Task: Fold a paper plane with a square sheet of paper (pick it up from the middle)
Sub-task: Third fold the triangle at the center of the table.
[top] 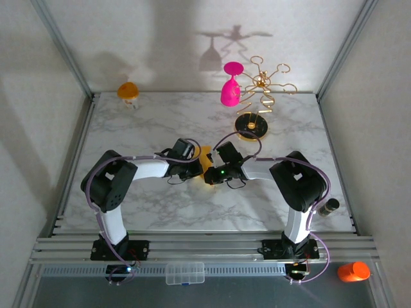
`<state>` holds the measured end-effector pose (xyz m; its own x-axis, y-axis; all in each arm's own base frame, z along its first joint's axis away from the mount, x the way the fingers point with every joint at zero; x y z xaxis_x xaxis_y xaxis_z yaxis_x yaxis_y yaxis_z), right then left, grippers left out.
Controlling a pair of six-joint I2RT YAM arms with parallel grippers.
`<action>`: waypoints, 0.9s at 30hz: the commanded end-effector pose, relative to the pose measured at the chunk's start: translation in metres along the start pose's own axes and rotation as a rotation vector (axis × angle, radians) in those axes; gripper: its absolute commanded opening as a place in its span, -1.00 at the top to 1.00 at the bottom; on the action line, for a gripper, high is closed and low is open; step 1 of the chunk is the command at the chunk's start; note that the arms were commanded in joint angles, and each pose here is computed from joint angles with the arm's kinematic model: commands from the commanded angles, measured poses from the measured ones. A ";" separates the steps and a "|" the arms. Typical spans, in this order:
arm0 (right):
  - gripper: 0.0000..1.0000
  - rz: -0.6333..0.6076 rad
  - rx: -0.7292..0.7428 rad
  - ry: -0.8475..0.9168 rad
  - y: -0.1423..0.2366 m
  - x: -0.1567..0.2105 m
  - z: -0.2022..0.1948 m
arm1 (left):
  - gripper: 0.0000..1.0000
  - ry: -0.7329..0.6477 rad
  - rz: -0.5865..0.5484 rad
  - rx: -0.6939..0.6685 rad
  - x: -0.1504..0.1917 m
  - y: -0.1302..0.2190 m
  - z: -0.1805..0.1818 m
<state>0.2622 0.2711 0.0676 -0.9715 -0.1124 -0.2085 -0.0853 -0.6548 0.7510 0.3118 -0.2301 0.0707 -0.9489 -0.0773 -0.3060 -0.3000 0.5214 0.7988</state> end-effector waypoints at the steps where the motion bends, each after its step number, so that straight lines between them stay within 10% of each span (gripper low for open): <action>1: 0.90 0.145 0.239 -0.104 -0.012 0.042 -0.056 | 0.80 0.023 -0.022 -0.179 -0.012 -0.001 0.049; 15: 0.91 0.152 0.255 -0.106 -0.014 0.044 -0.061 | 0.78 0.059 -0.089 -0.271 -0.051 0.025 0.084; 27: 0.91 0.134 0.211 -0.103 -0.013 0.036 -0.051 | 0.77 0.048 -0.147 -0.013 -0.036 0.044 0.007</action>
<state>0.2639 0.2720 0.0673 -0.9691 -0.1091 -0.2213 -0.0958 -0.6599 0.7452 0.3494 -0.1795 0.1166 -0.8814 -0.1887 -0.4331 -0.4705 0.4326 0.7691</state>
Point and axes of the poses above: each hand's point on the last joint's axis, 136 mm out from that joint toward the fingers, its own y axis back along the fingers, its own z axis along the line the jaws close on, x = y × z, the point moved 7 cm from there along y, back along the fingers, and after that the axes turned 13 degrees about -y, right-handed, at the moved point
